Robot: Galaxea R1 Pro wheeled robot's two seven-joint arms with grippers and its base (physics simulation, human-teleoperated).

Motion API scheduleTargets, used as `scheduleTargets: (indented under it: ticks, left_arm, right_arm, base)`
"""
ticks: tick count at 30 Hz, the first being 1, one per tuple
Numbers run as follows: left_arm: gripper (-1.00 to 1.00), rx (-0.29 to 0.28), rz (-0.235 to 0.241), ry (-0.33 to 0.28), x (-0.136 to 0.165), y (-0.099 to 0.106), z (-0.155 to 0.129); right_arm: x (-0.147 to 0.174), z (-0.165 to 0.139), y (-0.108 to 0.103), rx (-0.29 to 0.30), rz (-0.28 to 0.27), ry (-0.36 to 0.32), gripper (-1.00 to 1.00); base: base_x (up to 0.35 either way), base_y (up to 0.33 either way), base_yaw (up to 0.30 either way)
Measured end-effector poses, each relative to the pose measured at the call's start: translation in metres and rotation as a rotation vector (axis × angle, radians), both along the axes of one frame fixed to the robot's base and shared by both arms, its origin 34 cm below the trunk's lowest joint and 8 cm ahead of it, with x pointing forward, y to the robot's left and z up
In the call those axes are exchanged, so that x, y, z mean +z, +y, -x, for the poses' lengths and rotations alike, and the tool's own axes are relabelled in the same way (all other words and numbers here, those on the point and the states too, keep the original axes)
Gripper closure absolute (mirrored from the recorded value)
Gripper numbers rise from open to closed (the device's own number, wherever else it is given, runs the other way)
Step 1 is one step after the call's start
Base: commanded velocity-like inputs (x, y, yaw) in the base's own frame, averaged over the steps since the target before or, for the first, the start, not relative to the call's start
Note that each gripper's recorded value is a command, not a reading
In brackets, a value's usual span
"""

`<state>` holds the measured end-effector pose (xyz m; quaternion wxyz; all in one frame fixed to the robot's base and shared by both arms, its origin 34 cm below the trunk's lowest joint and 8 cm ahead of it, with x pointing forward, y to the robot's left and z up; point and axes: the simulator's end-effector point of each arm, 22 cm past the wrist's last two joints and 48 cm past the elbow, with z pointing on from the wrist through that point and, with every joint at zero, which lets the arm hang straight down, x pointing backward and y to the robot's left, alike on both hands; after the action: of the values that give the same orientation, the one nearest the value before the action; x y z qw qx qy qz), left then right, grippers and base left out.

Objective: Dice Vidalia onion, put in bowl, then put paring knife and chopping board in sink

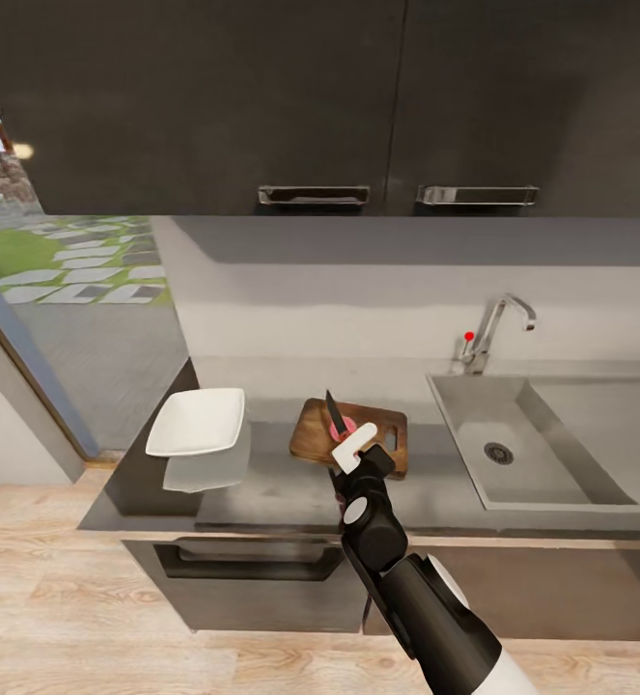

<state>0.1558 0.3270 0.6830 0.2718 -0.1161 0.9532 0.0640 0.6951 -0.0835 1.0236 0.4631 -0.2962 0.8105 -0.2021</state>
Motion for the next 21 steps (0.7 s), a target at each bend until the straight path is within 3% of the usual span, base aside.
scheduleTargets:
  ticks: [21]
  left_arm:
    - [-1.0,0.0,0.001,0.005,-0.0006,-0.0006,0.0018]
  right_arm:
    - [-0.0003,0.0,0.0001,0.0,-0.001,0.001,1.0]
  base:
    - [0.018,-0.02,0.0]
